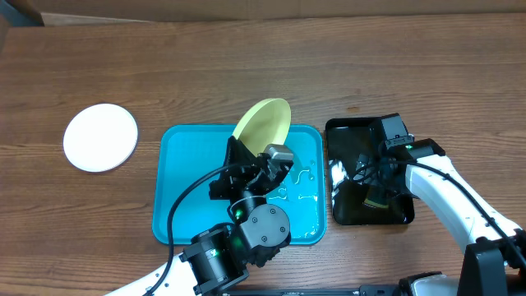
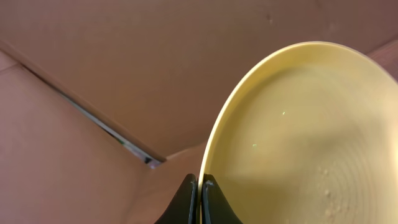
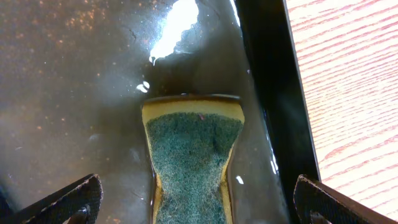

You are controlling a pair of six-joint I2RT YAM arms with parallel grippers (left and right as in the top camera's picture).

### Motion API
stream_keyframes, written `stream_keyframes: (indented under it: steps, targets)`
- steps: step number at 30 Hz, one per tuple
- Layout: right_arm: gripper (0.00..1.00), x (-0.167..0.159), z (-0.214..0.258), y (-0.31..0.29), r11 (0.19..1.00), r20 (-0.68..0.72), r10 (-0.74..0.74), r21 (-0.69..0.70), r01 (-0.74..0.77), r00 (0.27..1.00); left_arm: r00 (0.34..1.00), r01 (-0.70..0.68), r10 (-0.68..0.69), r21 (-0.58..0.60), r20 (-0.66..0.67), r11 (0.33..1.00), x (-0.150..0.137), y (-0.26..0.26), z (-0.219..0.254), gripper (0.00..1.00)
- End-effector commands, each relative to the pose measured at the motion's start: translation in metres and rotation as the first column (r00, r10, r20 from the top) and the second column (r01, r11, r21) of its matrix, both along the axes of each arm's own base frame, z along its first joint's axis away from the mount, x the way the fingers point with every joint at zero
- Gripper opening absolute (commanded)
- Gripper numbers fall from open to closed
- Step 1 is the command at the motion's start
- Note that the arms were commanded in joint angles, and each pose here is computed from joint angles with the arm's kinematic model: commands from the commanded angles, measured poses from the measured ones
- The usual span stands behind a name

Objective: Clean dirty plates on tray and stack at the side
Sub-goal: 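Lift the yellow plate with the left gripper and carry it left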

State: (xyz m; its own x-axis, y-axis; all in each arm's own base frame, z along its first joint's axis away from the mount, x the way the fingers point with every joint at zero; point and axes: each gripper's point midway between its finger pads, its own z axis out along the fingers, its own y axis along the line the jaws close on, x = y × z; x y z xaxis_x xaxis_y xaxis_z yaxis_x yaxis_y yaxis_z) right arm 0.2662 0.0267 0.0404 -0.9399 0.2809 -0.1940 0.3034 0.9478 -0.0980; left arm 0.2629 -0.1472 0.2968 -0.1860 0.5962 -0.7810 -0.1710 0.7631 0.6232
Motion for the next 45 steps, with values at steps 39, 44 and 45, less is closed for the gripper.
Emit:
stream_keyframes:
  steps: [39,44,45]
  targets:
    - [1.00,0.003,0.006,-0.003,1.000,0.030,-0.003,-0.008,0.004,1.000,0.999,0.020,-0.012,-0.213,0.037,0.977,-0.001,-0.006,-0.001,0.04]
    - [1.00,0.003,0.006,-0.003,1.000,0.030,-0.003,-0.008,0.004,1.000,0.977,0.114,-0.178,-0.415,-0.120,0.903,0.010,-0.024,-0.054,0.04]
    - [1.00,0.003,0.006,-0.003,1.000,0.030,-0.003,-0.008,0.004,1.000,0.973,0.087,-0.174,-0.463,-0.149,0.882,0.015,-0.019,-0.063,0.04]
